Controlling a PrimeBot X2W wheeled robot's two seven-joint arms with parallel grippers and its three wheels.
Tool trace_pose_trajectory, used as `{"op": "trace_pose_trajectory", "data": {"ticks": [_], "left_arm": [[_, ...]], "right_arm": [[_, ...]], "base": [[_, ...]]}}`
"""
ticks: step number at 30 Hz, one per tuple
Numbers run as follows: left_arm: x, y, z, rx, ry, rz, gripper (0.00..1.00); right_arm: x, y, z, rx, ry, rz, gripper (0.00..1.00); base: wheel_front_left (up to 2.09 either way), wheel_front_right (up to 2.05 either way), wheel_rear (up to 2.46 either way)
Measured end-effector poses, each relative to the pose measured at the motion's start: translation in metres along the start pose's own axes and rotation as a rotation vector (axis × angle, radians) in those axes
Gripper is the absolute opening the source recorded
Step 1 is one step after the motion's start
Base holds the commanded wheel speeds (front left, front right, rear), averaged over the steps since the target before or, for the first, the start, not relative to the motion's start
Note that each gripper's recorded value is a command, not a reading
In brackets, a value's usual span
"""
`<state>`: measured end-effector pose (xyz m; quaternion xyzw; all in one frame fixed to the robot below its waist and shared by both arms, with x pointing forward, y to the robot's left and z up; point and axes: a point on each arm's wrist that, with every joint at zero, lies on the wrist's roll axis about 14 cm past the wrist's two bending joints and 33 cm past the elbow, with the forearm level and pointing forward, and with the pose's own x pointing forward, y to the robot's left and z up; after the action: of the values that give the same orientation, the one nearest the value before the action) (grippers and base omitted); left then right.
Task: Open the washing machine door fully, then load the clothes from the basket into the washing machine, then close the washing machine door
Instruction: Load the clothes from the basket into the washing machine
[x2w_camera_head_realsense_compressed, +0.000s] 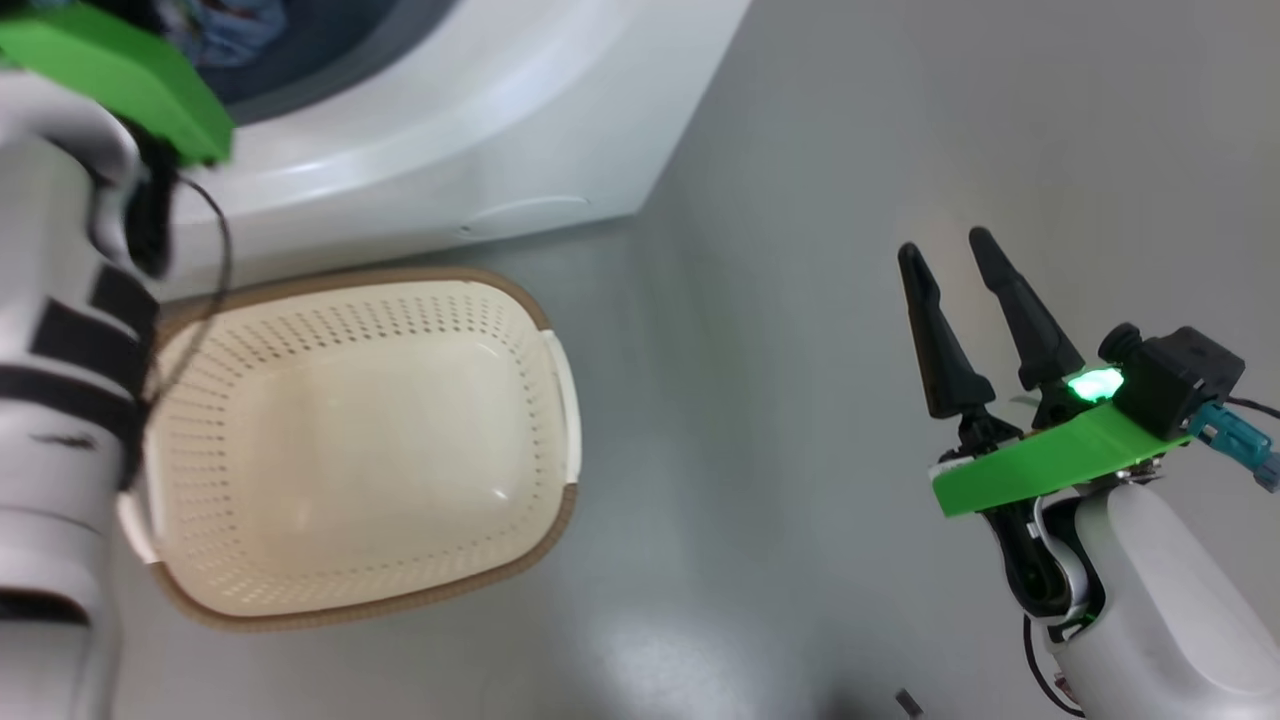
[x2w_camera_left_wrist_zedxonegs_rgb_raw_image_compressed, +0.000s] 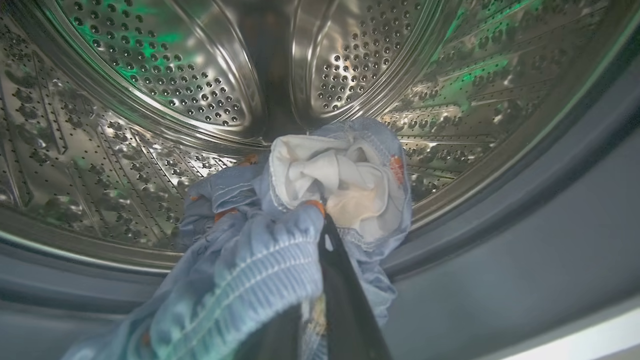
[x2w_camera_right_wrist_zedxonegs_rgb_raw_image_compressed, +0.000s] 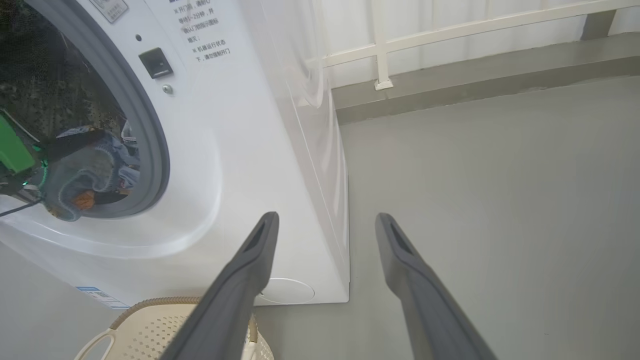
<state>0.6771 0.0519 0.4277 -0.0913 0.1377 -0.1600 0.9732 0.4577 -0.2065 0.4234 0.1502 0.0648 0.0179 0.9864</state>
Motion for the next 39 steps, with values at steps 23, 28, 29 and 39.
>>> {"op": "trace_pose_trajectory", "data": {"ticks": [23, 28, 29, 39], "left_arm": [[0.087, -0.035, 0.068, 0.202, -0.317, -0.082, 0.00], [0.082, -0.027, 0.049, 0.194, -0.272, -0.051, 1.00], [0.081, -0.022, 0.039, 0.190, -0.236, -0.038, 1.00], [0.067, -0.012, 0.003, 0.150, 0.046, 0.026, 1.00]], "right_arm": [[-0.003, -0.037, -0.034, -0.005, 0.079, -0.131, 1.00], [-0.001, -0.032, -0.033, -0.001, 0.076, -0.118, 1.00], [-0.001, -0.031, -0.032, -0.001, 0.074, -0.115, 1.00], [-0.003, -0.024, -0.017, -0.009, 0.043, -0.086, 1.00]], "base": [[0.00, 0.00, 0.00], [0.00, 0.00, 0.00], [0.00, 0.00, 0.00], [0.00, 0.00, 0.00]]}}
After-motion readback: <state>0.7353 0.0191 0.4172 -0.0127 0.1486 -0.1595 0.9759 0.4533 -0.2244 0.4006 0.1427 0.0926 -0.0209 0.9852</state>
